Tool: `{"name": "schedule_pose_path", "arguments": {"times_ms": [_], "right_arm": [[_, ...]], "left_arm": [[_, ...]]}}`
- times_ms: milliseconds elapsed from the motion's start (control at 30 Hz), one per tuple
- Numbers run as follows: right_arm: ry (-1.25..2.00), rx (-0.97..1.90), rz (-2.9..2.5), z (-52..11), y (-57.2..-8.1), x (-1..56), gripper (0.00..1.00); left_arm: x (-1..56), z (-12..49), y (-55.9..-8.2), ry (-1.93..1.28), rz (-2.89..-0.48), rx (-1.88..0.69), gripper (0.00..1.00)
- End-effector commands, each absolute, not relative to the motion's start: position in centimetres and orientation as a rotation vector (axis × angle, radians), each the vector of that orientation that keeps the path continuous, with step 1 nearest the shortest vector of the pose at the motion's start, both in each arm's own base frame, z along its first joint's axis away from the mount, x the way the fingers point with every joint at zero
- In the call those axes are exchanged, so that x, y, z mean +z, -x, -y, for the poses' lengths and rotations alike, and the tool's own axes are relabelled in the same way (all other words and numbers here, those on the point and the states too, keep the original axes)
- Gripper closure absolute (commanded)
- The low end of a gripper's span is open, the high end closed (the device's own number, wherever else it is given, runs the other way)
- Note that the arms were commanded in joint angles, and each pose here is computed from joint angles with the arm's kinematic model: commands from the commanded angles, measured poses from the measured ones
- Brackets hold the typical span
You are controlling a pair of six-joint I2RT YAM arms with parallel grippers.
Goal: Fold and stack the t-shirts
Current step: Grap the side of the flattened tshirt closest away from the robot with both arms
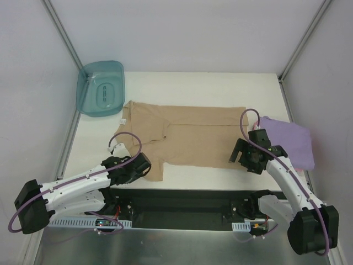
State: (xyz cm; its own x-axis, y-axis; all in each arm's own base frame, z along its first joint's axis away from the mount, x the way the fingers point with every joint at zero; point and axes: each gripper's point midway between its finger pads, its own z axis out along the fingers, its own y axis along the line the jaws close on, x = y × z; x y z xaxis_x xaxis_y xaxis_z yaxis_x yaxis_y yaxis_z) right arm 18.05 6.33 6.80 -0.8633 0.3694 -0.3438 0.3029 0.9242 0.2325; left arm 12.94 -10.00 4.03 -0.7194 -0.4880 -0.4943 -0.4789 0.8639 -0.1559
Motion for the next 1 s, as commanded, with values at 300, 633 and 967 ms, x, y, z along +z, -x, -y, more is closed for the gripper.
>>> {"name": "schedule_pose_path", "arguments": {"times_ms": [300, 633, 967], "right_arm": [[-0.869, 0.073, -2.562, -3.8, -20.3, 2.4, 0.26], [-0.888, -0.020, -2.538, -2.7, -20.9, 1.6, 0.60], [-0.796, 0.040, -2.515, -3.4, -22.7, 3.8, 0.99]], "left_arm": [[6.3, 9.3, -14.7, 0.680, -2.390, -0.024, 1.00], [7.1, 9.0, -15.6, 0.692, -2.330, -0.018, 1.00], [9.2, 9.5, -17.5, 0.682, -2.250, -0.011, 1.00]]}}
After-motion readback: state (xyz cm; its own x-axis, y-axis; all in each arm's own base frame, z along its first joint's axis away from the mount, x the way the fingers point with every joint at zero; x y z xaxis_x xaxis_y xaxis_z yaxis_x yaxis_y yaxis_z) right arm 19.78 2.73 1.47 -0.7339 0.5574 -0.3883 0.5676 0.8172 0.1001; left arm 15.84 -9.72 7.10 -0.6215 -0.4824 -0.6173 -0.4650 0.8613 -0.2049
